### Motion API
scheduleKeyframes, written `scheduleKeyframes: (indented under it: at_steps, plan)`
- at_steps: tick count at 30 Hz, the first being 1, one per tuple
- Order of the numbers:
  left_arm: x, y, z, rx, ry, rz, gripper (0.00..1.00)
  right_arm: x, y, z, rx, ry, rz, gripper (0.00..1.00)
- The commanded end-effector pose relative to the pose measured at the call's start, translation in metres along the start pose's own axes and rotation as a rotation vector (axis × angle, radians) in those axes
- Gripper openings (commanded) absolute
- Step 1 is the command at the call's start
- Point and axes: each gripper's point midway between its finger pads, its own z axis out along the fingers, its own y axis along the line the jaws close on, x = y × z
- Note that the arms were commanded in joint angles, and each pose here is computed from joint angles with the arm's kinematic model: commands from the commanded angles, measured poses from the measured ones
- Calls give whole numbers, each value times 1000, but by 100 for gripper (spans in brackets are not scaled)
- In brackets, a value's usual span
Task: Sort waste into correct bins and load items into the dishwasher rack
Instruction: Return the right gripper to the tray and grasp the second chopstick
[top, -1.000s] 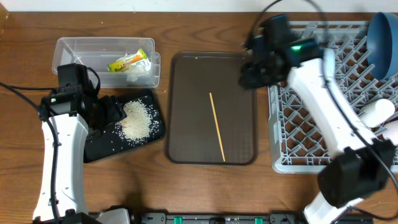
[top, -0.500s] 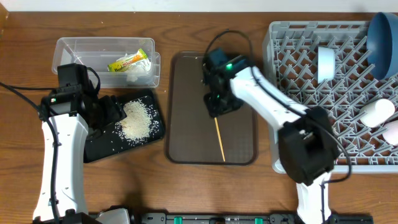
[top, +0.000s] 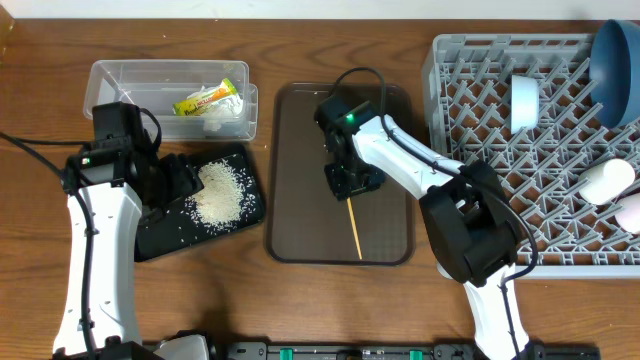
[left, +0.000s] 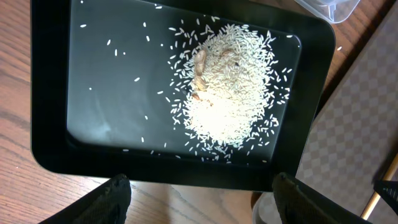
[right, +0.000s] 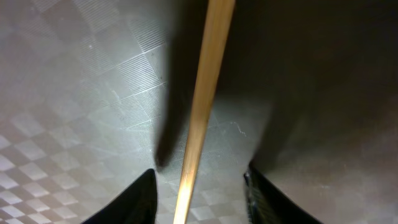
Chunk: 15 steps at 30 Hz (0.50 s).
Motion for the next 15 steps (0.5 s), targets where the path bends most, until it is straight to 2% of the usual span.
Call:
scheduleKeyframes:
  at_steps: [1,9,15]
  plan:
    - [-2,0,-4,1,-11,-8,76,3,-4,6,54,7,43,37]
    - [-2,0,-4,1,-11,-8,76,4,-14,5,111,4,81,32]
    - [-2,0,-4,0,-10,-8,76,6,-18,5,129,7,100,31]
